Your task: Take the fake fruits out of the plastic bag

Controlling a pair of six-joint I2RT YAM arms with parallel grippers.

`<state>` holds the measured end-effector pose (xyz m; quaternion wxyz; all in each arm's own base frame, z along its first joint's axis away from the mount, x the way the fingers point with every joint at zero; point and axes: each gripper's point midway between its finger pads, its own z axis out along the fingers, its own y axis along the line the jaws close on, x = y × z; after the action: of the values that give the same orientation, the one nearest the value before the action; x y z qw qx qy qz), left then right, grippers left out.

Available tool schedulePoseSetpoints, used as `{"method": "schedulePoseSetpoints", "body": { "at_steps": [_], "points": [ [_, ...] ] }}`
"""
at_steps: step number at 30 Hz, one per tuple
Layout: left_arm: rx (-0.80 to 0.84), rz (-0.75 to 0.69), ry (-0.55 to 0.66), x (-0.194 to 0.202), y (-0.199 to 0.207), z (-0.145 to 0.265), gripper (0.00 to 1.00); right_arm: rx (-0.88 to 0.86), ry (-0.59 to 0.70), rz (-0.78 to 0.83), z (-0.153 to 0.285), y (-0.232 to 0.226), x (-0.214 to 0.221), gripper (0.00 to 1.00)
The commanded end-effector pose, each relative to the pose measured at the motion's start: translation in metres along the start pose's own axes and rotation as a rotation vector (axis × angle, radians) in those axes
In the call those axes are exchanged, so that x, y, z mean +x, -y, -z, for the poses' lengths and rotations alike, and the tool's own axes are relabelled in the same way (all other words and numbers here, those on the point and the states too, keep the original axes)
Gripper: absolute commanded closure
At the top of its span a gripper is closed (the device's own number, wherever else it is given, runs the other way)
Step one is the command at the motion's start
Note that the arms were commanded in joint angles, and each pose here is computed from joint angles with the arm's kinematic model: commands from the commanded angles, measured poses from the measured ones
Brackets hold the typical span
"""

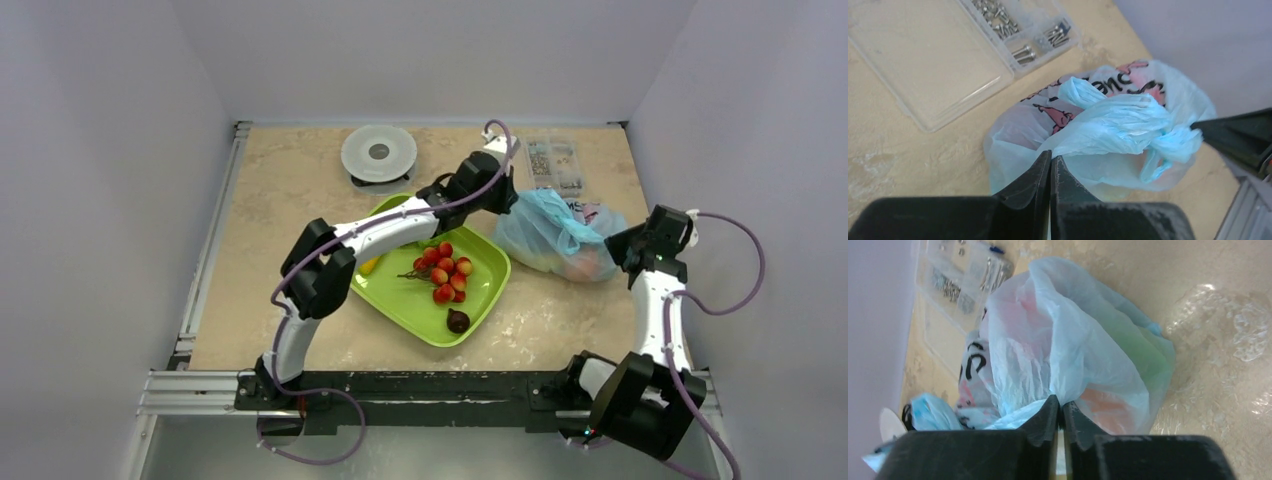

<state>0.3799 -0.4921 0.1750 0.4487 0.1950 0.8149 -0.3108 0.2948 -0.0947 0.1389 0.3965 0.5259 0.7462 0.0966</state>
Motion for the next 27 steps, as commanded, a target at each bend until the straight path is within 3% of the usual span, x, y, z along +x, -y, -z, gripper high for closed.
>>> {"method": "schedulePoseSetpoints", "body": {
  "at_steps": [1, 4, 6, 10, 15, 17, 22, 27],
  "points": [
    [0.182, 0.181, 0.123, -0.047, 0.036, 0.014, 1.0, -0.125, 0.045, 0.15, 0.022, -0.034, -0.012, 0.87],
    [0.212, 0.219, 0.099, -0.036, 0.044, 0.01, 1.0, -0.119, 0.104, 0.239, 0.044, -0.042, -0.017, 0.59],
    [0.227, 0.243, 0.087, -0.031, 0.047, 0.009, 1.0, -0.151, 0.1, 0.277, 0.056, -0.05, -0.011, 0.51],
    [0.235, 0.239, 0.078, -0.025, 0.054, 0.011, 1.0, -0.236, -0.036, 0.253, 0.064, -0.062, 0.021, 0.44],
    [0.228, 0.231, 0.085, -0.024, 0.055, 0.02, 1.0, -0.345, -0.19, 0.089, 0.063, -0.085, 0.047, 0.37],
    [0.224, 0.22, 0.089, -0.022, 0.055, 0.024, 1.0, -0.34, -0.208, -0.008, 0.056, -0.087, 0.051, 0.3],
    [0.226, 0.198, 0.088, -0.013, 0.058, 0.03, 1.0, -0.277, -0.206, -0.275, 0.04, -0.08, 0.052, 0.3],
    [0.194, 0.118, 0.08, -0.014, 0.054, 0.038, 1.0, -0.239, -0.105, -0.33, 0.028, -0.068, 0.04, 0.41]
  ]
}}
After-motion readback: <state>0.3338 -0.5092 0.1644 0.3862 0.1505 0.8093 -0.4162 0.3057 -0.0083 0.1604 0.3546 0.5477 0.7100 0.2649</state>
